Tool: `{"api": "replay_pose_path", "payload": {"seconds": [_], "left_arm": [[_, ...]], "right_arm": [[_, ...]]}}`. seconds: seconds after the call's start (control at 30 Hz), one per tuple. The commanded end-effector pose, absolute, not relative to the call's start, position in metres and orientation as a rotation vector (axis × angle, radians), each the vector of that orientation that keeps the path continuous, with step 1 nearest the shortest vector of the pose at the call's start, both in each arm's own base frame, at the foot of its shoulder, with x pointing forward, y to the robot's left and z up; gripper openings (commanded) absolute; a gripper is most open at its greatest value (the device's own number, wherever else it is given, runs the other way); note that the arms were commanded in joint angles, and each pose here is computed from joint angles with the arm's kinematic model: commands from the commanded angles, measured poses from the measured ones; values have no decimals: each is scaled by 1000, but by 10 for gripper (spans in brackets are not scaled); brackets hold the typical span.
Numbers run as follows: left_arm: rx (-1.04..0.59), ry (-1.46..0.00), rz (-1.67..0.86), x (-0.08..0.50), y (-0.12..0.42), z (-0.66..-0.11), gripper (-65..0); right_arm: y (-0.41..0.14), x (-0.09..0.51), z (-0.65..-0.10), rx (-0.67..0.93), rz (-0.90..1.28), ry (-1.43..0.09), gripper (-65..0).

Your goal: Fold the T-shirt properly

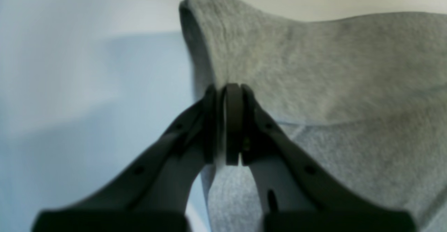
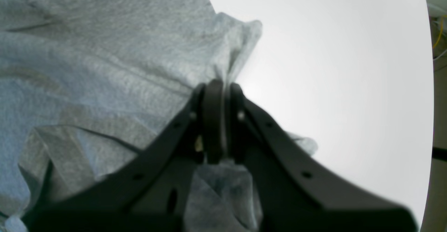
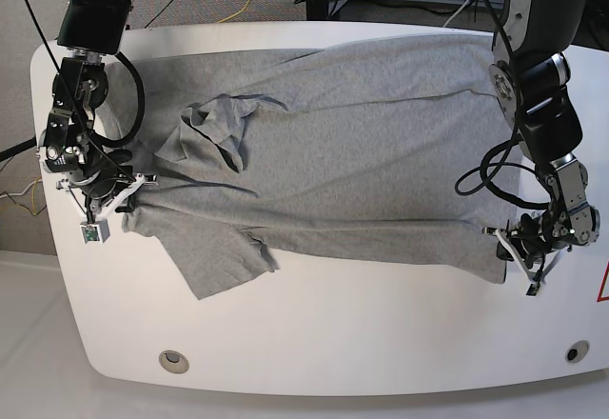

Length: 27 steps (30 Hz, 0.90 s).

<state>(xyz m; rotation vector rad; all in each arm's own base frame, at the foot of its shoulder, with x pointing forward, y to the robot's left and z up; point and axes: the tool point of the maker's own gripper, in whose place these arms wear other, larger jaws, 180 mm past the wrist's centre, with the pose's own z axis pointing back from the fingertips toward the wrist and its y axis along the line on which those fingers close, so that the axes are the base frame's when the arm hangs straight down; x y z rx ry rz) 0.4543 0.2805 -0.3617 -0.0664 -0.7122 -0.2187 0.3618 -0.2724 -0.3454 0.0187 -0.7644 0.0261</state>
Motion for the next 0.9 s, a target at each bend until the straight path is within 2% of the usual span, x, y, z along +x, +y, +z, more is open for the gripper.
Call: {"api": "replay_pose_path", "payload": {"seconds": [0.0,0.27,0.43,0.87], "left_arm": [[-44,-749,-220,462,287,-343,-627],[-46,-665,-205,437,283,-367,-627],[-60,-642,-223,427,263,-378,-627],[17,-712,-257,424,264,-357,-627]], "right_arm": [[-275,373,-322,6,37,-840,-608],[-268,366,-310,-5,71,-870,-608],[-277,355,-318,-11,35,-829,-608],[-277,346,-328,9,-14,-819,-608]]}}
